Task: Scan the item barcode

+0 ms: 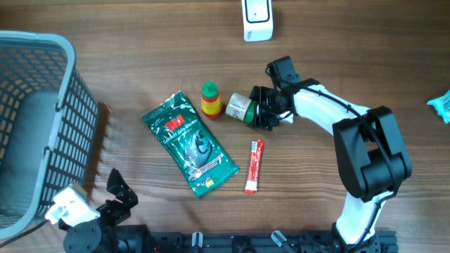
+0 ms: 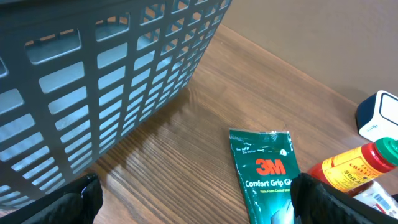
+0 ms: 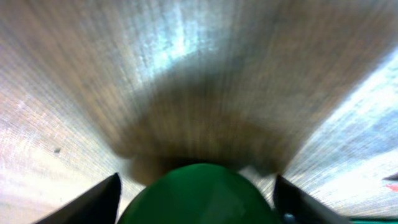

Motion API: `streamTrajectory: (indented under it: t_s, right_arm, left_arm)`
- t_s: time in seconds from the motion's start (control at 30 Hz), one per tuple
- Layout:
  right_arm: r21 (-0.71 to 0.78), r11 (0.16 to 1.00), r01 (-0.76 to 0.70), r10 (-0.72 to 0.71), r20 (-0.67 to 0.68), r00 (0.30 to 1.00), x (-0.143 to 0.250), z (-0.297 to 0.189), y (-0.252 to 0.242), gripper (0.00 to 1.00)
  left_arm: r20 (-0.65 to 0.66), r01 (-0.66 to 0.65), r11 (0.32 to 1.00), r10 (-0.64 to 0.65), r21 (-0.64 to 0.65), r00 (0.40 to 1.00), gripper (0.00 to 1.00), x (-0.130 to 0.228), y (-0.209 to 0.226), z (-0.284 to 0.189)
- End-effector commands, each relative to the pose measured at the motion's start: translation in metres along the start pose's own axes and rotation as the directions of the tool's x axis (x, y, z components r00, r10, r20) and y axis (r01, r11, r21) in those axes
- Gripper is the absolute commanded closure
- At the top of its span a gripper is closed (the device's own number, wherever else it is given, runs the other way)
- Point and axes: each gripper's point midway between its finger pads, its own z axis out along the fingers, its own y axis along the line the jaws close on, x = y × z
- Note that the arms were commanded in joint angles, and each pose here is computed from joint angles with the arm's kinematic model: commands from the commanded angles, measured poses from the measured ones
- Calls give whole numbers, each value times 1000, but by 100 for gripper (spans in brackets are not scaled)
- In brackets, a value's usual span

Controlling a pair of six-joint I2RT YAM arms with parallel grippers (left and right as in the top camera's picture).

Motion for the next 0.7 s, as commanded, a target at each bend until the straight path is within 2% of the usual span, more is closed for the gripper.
streamTrajectory:
  t_s: [0.0, 0.13, 0.23, 0.3, 0.37, 0.43, 0.47, 0.53, 0.6, 0.67]
  right_arm:
    - [-25, 981, 192, -189, 102, 977, -18, 3, 9, 46]
    - [-32, 937, 348, -342, 115, 933, -18, 3, 16, 46]
    - [-66, 845, 531, -516, 161, 841, -25, -4, 35, 36]
    - [-43, 743, 668, -650, 194, 735, -37, -11, 44, 34]
    - [18, 575, 818, -802, 208, 560, -54, -19, 47, 34]
    - [92, 423, 902, -897, 182, 402, -70, -24, 41, 34]
    - [111, 376, 920, -919, 171, 355, -73, -25, 39, 32]
    - [143, 282, 949, -954, 145, 262, -78, -26, 35, 11]
    - [194, 254, 948, -963, 138, 230, -86, -27, 31, 3]
    - [314, 280, 907, -959, 141, 247, -108, -33, 20, 1]
  left_arm:
    - [5, 10, 1000, -10, 15, 1000, 0, 0, -2, -1]
    - [5, 10, 1000, -10, 14, 1000, 0, 0, -2, -1]
    - [5, 10, 1000, -10, 14, 1000, 0, 0, -2, -1]
    - [5, 10, 1000, -10, 15, 1000, 0, 0, -2, -1]
    - [5, 10, 1000, -10, 15, 1000, 0, 0, -2, -1]
    - [5, 10, 1000, -10, 15, 1000, 0, 0, -2, -1]
    - [5, 10, 1000, -10, 15, 1000, 0, 0, -2, -1]
    - [5, 10, 1000, -10, 14, 1000, 0, 0, -2, -1]
    - [5, 10, 1000, -10, 14, 1000, 0, 0, -2, -1]
    - [5, 10, 1000, -10, 14, 1000, 0, 0, -2, -1]
